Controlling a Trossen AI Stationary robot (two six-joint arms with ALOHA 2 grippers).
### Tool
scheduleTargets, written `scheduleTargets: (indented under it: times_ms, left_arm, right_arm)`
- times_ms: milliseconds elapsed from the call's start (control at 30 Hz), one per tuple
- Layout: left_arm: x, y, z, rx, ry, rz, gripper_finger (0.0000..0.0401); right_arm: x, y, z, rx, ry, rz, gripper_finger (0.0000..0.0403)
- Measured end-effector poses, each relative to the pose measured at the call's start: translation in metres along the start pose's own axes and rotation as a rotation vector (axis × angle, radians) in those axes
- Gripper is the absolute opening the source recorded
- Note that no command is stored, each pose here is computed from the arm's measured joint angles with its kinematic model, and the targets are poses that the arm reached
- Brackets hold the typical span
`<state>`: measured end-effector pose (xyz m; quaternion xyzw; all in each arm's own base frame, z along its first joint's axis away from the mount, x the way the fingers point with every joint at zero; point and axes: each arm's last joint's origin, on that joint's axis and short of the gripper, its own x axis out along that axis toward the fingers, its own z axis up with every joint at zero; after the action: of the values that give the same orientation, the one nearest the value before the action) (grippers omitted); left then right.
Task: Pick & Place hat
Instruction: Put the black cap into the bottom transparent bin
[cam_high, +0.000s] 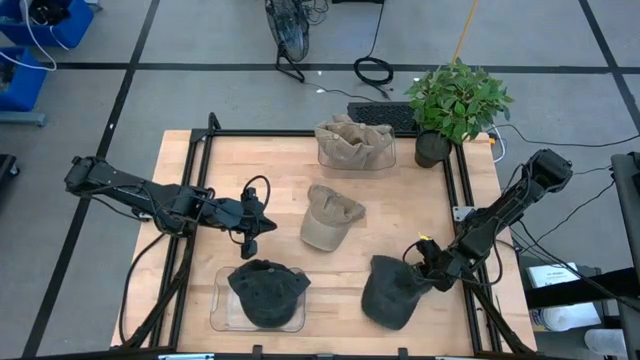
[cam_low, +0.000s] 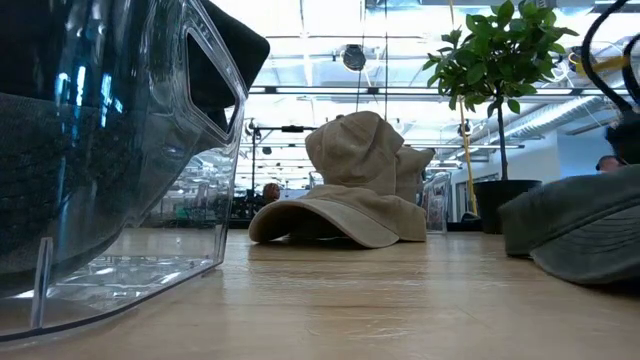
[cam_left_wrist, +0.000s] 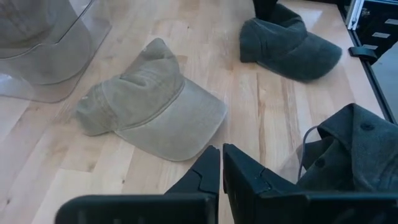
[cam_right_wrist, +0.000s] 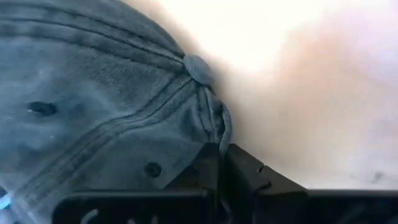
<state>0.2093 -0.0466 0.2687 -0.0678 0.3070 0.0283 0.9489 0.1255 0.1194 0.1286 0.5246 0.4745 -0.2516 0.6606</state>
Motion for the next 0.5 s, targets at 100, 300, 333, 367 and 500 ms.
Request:
scheduleTargets:
  times_ms: [100, 300, 333, 367, 500]
  left_arm:
    - [0.0, 0.0, 0.0, 0.001, 0.0, 0.0, 0.0009]
    - [0.0, -0.001, 0.005, 0.025, -0.047, -0.012, 0.002]
    - [0.0, -0.002, 0.006, 0.017, -0.064, -0.016, 0.0027]
    - [0.0, -0.002, 0.008, 0.015, -0.086, -0.02, 0.0033]
    - [-0.001, 0.0, 0.018, -0.012, -0.182, -0.002, 0.0058]
  right_arm:
    - [-0.007, 0.011, -0.001, -0.055, -0.055, 0.018, 0.0003]
    - [-0.032, 0.039, 0.004, -0.199, -0.176, -0.004, 0.0002]
    - [-0.037, 0.046, 0.005, -0.229, -0.199, 0.006, 0.0002]
    - [-0.042, 0.053, 0.006, -0.256, -0.222, 0.018, 0.0001]
    - [-0.061, 0.078, 0.015, -0.348, -0.335, 0.071, 0.0001]
